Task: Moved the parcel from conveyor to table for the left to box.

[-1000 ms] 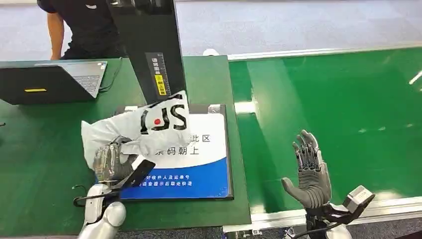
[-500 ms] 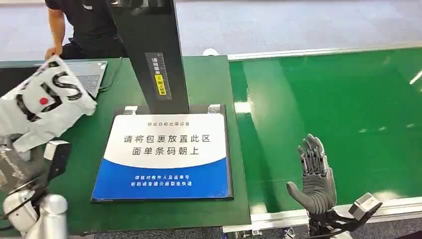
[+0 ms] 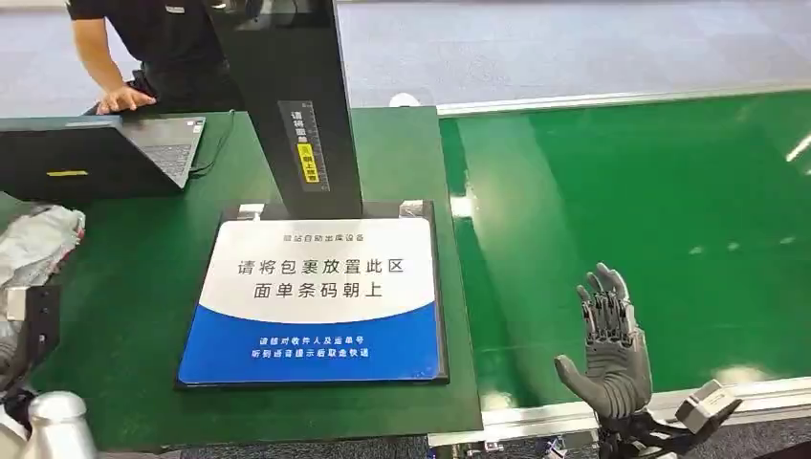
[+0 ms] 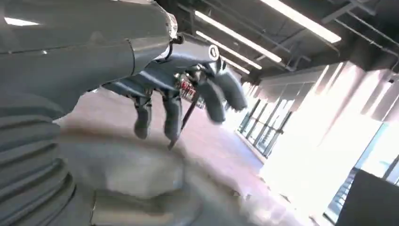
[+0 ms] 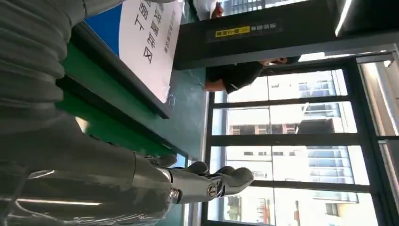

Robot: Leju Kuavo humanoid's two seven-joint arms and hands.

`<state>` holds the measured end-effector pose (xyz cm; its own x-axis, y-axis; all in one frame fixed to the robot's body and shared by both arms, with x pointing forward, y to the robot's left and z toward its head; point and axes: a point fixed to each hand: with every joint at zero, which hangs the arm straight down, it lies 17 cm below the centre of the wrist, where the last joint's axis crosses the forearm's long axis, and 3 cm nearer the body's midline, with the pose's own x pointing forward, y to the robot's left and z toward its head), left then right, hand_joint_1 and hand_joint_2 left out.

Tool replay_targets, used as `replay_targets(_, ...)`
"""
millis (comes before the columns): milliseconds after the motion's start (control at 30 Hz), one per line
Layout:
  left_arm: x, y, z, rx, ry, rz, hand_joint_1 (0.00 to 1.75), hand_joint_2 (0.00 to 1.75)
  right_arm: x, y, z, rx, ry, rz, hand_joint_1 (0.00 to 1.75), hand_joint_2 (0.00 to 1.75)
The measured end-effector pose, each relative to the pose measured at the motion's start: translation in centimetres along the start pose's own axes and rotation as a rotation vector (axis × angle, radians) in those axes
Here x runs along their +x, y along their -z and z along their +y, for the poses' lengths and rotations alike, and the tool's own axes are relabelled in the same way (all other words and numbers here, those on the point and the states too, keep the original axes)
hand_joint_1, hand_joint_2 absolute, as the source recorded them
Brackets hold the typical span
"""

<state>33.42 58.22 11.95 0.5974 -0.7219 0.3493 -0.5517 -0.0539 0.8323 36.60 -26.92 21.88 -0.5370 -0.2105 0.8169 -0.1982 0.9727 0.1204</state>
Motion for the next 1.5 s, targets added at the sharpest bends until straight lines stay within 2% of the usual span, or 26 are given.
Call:
replay_targets(367,0.7,-1.5,-3.9,-0.111,-0.038,0.073,0.00,1.75,0.1,0.5,-0.2,-0.010,-0.005,-0.006,0.00,1.75)
replay_targets(533,2.9,-2.3,-5.2,-0.151,-0.150,0.044,0.00,1.75,0.2,0.6,-0.2,-0.010,-0.005,-0.007,0.00,1.75)
replay_targets(667,7.0,-3.1,-5.0,-0.171,-0.484,-0.048,0.00,1.75,0.2,0.6,-0.2,-0.009,-0.003,-0.008,0.00,1.75)
replay_targets(800,12.8,-5.2,-5.3,-0.320,-0.884,-0.142,0.00,1.75,0.1,0.7,-0.1,-0.003,0.002,-0.008,0.00,1.75)
replay_targets(933,17.2,-7.3,-4.3,-0.429,-1.142,-0.215,0.00,1.75,0.0,1.0,-0.1,-0.003,0.007,-0.013,0.00,1.75)
replay_targets(1133,20.6,-9.0,-2.7,-0.489,-1.287,-0.279,0.00,1.75,-0.3,1.1,0.0,-0.002,0.011,-0.011,0.00,1.75)
replay_targets(1267,23.5,-11.4,-1.4,-0.644,-1.520,-0.320,0.00,1.75,-0.4,1.3,0.0,0.000,0.014,-0.010,0.00,1.75)
replay_targets(1500,28.2,-17.1,-2.5,-0.864,-1.503,-0.408,0.00,1.75,-1.4,2.3,1.6,0.037,0.040,0.005,0.00,1.75)
